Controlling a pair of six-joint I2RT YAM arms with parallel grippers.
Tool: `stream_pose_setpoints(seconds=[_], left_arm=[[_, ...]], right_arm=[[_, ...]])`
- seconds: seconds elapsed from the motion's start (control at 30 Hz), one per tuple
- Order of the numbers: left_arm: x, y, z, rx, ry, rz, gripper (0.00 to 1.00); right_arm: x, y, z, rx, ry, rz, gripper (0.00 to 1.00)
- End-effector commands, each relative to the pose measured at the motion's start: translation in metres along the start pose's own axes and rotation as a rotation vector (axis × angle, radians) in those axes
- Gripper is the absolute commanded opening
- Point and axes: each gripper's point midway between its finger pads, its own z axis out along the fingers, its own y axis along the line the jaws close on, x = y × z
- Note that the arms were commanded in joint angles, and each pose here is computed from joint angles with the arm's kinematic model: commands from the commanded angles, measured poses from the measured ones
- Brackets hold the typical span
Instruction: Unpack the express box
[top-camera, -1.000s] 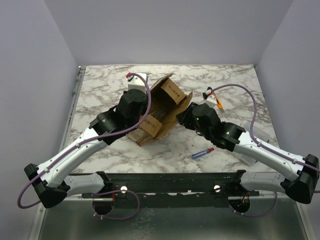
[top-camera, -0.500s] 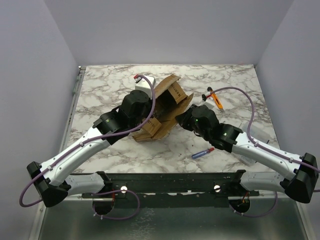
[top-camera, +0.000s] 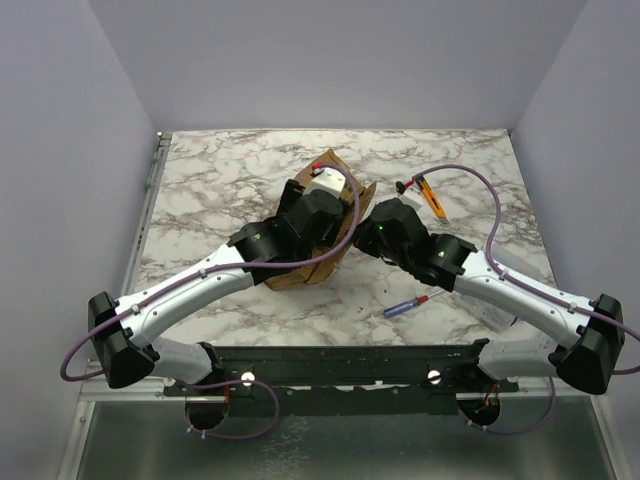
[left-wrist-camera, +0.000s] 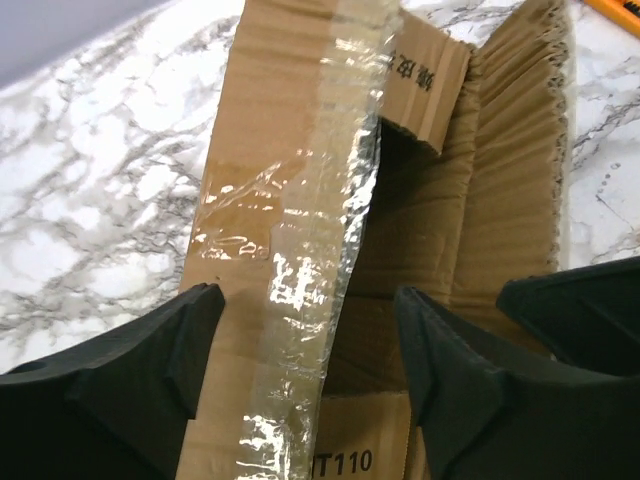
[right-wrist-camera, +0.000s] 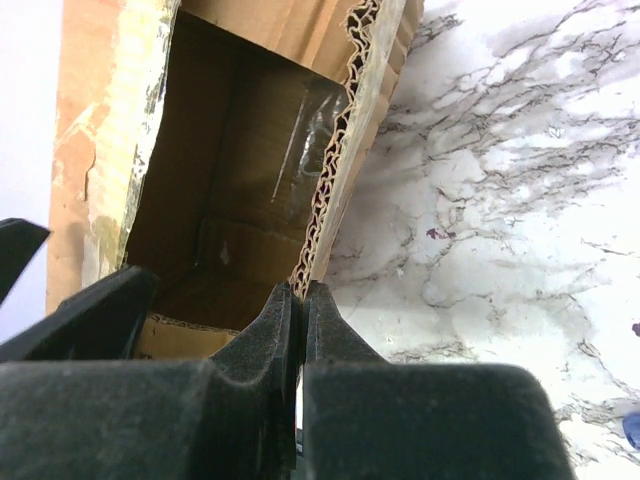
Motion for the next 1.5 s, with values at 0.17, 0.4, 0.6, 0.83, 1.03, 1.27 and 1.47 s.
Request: stream_pose_setpoints(seconds=[0.17,0.4,0.6,0.83,1.03,1.27,1.47], left_arm=[[-0.016,0.012,-0.012,-0.312,-0.059,0.246,0.83],[-0.003,0.018,-0.003,-0.403,-0.023,0.342,0.84],[-0.004,0.024,0.003,-0.482,-0.011,0.375,0.8],[0.002,0.018,0.014,-0.462,0.032,0.445,0.84],[-0.001,-0.001,0.018,-0.279,0.045,0.36,0.87],[0.0,0.02,0.019,-0.436,0.064,0.426,0.79],[-0.015,0.037,0.014,-0.477,0.047,0.381,0.45]], right_arm=[[-0.001,0.014,-0.006,-0.023,0.025,0.037,0.01],[-0.003,0.011,-0.009,-0.02,0.013,0.057,0.01],[-0.003,0.01,-0.012,-0.021,0.014,0.067,0.01],[-0.006,0.006,-0.019,-0.026,0.005,0.085,0.01],[-0.009,0.003,-0.025,-0.028,-0.007,0.092,0.01],[-0.006,0.0,-0.026,-0.029,0.003,0.098,0.01],[-0.002,-0.006,-0.024,-0.017,0.007,0.096,0.01]])
